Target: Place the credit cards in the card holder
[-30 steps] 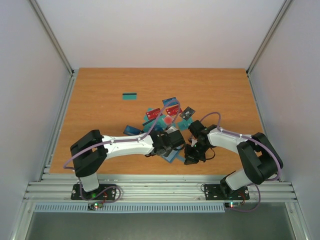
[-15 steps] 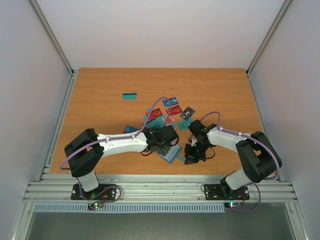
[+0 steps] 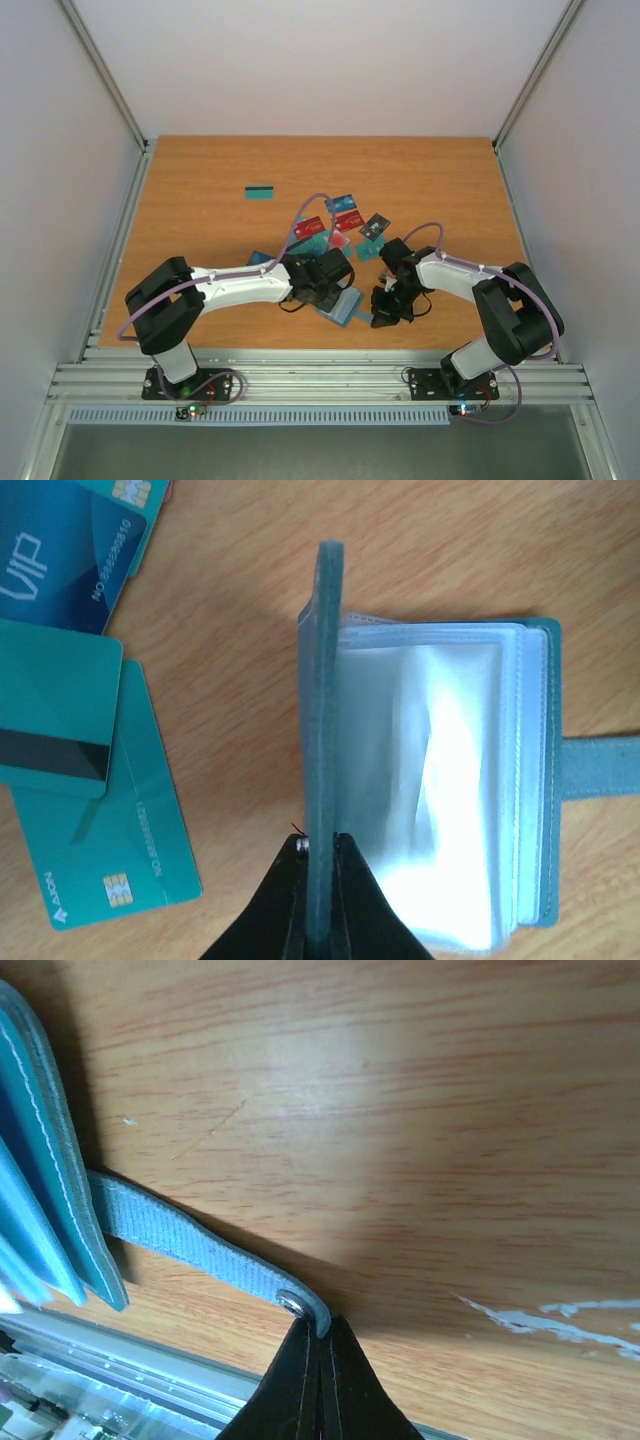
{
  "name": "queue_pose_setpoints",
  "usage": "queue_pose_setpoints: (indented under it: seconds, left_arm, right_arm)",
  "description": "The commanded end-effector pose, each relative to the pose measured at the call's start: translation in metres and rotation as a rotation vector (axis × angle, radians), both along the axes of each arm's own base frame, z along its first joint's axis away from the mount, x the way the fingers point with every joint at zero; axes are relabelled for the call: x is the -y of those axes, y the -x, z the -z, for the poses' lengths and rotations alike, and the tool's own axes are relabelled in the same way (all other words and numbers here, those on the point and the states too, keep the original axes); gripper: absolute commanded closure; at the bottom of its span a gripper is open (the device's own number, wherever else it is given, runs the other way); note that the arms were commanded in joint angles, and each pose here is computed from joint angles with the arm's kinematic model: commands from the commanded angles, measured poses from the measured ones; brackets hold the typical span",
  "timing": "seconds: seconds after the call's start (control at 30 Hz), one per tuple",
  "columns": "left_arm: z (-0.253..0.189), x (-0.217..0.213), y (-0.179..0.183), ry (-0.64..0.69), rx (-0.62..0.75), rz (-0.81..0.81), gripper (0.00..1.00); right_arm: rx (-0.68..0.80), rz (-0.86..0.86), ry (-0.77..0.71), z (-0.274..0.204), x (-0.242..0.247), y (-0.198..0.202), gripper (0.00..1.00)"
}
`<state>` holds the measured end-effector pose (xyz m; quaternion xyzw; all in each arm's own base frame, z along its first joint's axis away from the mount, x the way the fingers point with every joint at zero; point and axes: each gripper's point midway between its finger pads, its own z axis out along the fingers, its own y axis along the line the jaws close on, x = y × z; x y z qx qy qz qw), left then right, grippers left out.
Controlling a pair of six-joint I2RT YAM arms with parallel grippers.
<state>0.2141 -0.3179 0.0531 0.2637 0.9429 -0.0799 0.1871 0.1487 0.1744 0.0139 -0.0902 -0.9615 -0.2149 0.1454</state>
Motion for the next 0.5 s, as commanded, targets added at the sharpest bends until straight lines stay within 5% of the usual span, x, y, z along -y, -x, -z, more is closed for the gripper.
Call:
queue_pose_setpoints:
  seconds: [0.0,0.47]
  left_arm:
    - [-0.015,0.003,0.005,0.089,-0.019,-0.025,1.00]
    - [-0.022,0.023,0.028,0.247,-0.185,-0.061,1.00]
  right_arm:
    - [0.015,0.009,0.038,-0.003,0.007,-0.009,0.99]
    - [0.004,0.056,0.105,-0.003,0.027,-0.015,0.99]
